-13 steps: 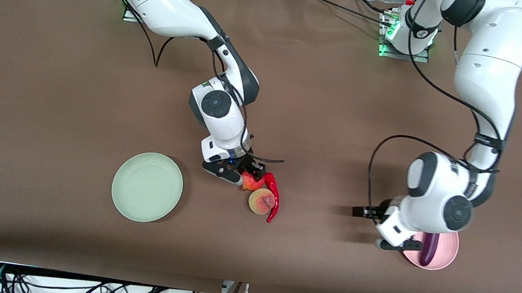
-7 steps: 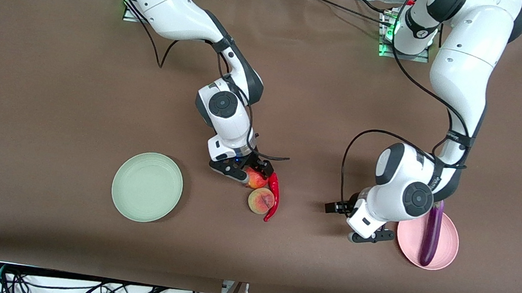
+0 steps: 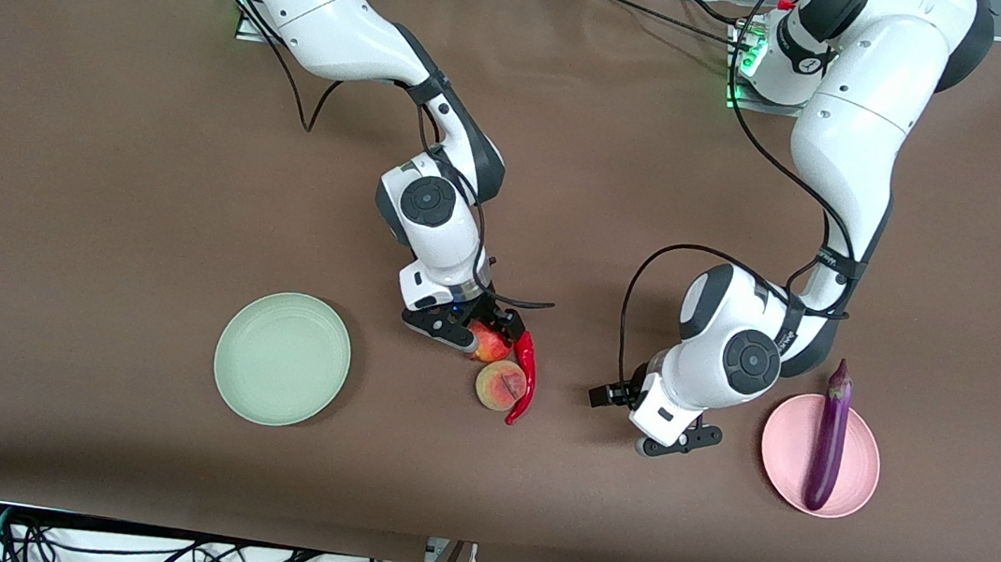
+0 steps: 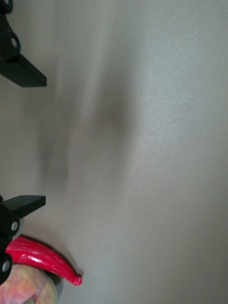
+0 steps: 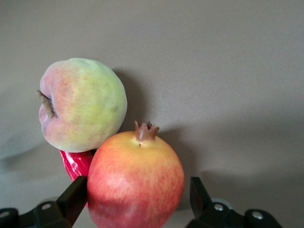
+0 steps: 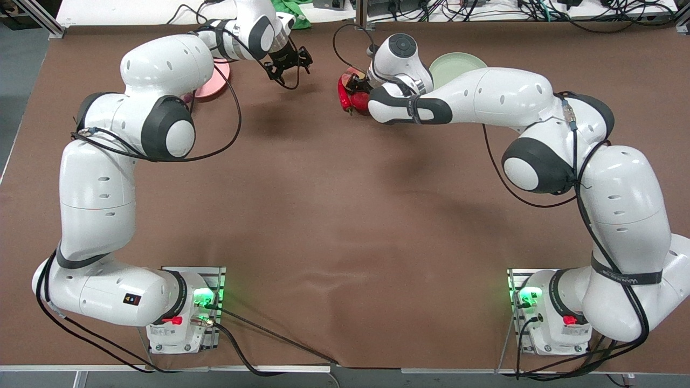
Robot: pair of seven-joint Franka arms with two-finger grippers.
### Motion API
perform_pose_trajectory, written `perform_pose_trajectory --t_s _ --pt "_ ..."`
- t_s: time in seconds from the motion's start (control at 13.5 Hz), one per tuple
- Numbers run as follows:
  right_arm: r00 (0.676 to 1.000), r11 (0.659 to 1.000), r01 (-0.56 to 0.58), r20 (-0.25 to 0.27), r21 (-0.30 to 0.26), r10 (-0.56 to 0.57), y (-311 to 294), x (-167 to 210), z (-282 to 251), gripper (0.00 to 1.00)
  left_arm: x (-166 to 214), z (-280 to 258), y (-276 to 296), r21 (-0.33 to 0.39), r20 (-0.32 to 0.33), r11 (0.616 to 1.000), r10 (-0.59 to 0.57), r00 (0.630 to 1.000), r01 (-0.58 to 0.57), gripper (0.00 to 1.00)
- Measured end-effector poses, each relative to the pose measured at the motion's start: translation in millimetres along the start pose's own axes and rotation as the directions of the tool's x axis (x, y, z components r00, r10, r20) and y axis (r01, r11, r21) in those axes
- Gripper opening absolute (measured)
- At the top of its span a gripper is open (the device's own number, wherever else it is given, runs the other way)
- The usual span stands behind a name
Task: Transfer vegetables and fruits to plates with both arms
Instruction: 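Move the left gripper to the red chili while the right gripper lifts the pomegranate, then place the pomegranate on the green plate while the left gripper grasps the chili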
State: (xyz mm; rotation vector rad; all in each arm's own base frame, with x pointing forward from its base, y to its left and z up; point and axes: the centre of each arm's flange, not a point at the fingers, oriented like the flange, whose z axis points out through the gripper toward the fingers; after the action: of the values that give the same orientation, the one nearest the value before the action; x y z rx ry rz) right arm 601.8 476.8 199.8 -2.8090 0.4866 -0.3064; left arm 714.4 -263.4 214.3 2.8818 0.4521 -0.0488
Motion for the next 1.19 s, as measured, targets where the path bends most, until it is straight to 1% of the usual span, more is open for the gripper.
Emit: perform_pose_trajectory --t_s 0.15,0.37,0.67,0.82,0.89,1.04,1.19 --pt "1.000 1.000 0.023 -0.017 0.003 -0.022 -1 0 0 0.85 2 -1 -2 0.000 -0.003 1.000 -0.003 1.000 0.003 1.00" --pt "0.999 0.999 0.034 -0.024 0.008 -0.034 -1 0 0 0.83 0 0 0 -0.002 -0.002 1.000 0.000 1.000 0.000 1.00" --pt "0.997 0.997 0.073 -0.028 0.007 -0.073 0 2 0 0.83 -22 4 29 -0.008 0.004 0.999 0.034 0.999 -0.034 1.00" --pt "0.996 0.997 0.081 -0.028 0.003 -0.081 1 4 0 0.83 -24 4 32 -0.008 0.004 0.999 0.037 0.999 -0.037 1.00" --pt "0.996 0.997 0.083 -0.022 -0.008 -0.083 2 5 -1 0.83 -23 4 32 -0.007 0.003 0.999 0.036 0.999 -0.036 1.00" --pt "0.995 0.993 0.101 0.009 -0.067 -0.100 6 12 -8 0.83 -22 4 30 -0.006 0.002 0.999 0.035 0.999 -0.034 1.00" --pt "0.992 0.985 0.125 0.033 -0.118 -0.122 13 28 -25 0.83 -22 4 30 -0.006 0.002 0.999 0.034 0.999 -0.034 1.00"
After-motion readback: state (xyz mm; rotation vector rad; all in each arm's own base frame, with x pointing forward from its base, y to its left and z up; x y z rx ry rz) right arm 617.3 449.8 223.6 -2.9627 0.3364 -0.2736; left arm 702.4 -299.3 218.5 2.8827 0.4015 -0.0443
